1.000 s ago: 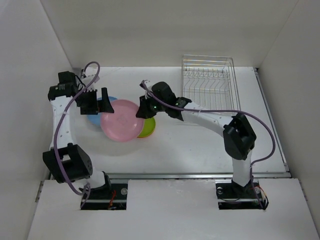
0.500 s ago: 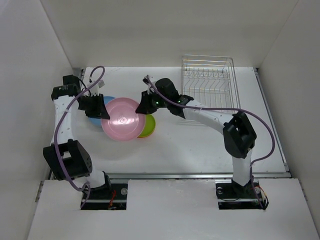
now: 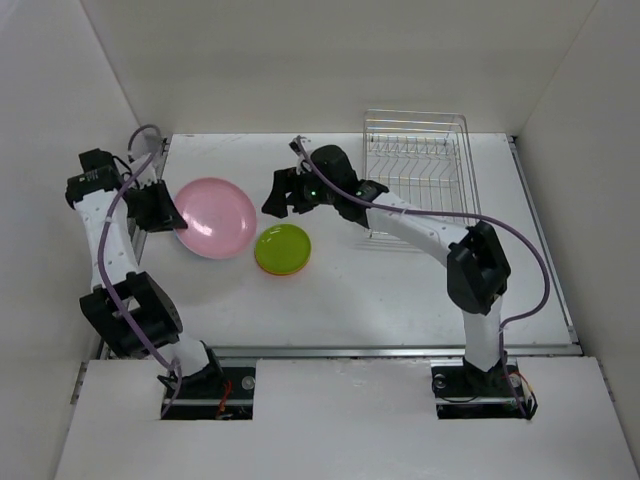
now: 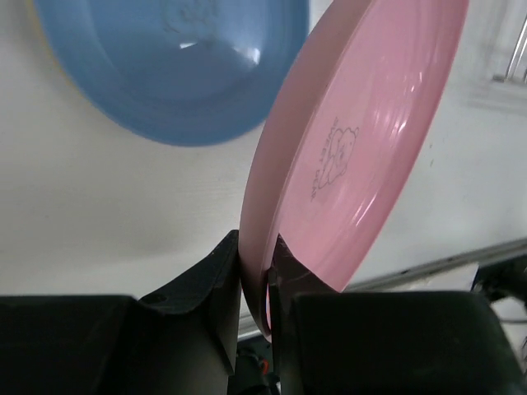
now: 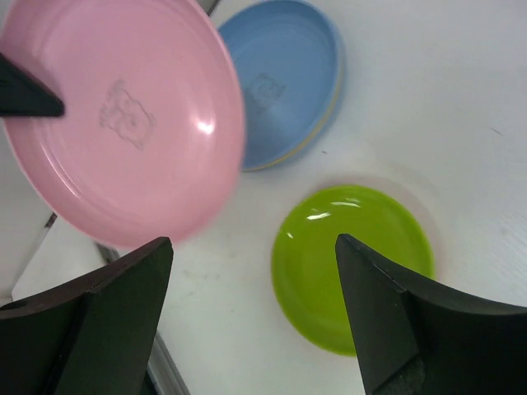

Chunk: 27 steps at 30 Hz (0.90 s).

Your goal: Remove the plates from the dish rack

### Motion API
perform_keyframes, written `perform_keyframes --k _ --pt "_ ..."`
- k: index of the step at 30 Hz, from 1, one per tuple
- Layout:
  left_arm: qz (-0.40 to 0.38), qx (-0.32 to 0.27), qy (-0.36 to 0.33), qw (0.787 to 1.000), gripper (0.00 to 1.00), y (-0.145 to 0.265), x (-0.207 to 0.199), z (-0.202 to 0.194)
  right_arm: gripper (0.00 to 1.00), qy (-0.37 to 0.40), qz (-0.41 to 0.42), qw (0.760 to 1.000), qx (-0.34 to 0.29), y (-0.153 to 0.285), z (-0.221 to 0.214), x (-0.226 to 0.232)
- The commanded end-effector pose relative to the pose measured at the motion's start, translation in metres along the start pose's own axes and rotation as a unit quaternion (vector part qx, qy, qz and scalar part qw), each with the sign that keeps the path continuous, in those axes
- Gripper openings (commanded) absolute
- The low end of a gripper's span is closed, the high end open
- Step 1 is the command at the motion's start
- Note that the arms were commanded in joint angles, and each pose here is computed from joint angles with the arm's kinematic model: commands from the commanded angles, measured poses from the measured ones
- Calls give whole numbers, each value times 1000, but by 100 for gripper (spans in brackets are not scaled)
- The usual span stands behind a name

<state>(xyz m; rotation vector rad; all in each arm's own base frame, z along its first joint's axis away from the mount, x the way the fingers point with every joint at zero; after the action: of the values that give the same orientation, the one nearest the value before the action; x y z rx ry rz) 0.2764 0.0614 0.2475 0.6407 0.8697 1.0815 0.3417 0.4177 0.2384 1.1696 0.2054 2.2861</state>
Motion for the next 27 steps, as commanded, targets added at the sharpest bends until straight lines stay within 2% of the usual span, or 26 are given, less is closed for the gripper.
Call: perform_keyframes --k 1,3,5,10,11,14,15,16,17,23,27 --pt "-1 -59 56 997 0 3 24 24 86 -9 -16 999 -51 25 25 2" --pt "8 -56 98 994 0 -12 47 26 86 -14 -29 998 -49 27 22 -9" --pt "11 -41 112 993 0 -23 60 28 86 -14 -29 998 -50 32 20 -7" --pt "-19 54 170 984 0 -84 96 4 86 -18 -40 998 -44 41 11 -13" --pt "-19 54 170 984 0 -85 96 4 86 -18 -40 998 -44 41 11 -13" --pt "-19 99 170 980 16 -102 107 -6 86 -16 -36 998 -48 47 12 -9" --pt "-13 101 168 981 24 -103 110 -5 86 -12 -37 998 -48 49 11 -10" --pt "2 110 162 981 41 -102 114 -8 86 -12 -37 998 -48 49 11 -10" --pt "8 109 159 981 45 -105 113 -6 86 -12 -37 998 -48 49 11 -10" --pt "41 105 125 986 56 -100 104 -1 86 -7 -23 998 -54 53 17 -1" --pt "55 98 122 986 58 -93 104 3 86 -7 -19 998 -51 53 16 0"
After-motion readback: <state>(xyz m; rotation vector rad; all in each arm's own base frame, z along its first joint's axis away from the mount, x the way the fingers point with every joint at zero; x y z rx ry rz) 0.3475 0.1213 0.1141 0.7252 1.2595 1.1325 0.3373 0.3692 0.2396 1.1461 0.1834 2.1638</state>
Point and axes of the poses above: each gripper's point midway between its finger pads, its own y axis back along the fingers, its own x axis along the line the jaws close on, z = x × y, the point moved 5 cm from there along y, back along the fingers, and after that the axes turned 15 degrees about -y, right-handed, at the moved point
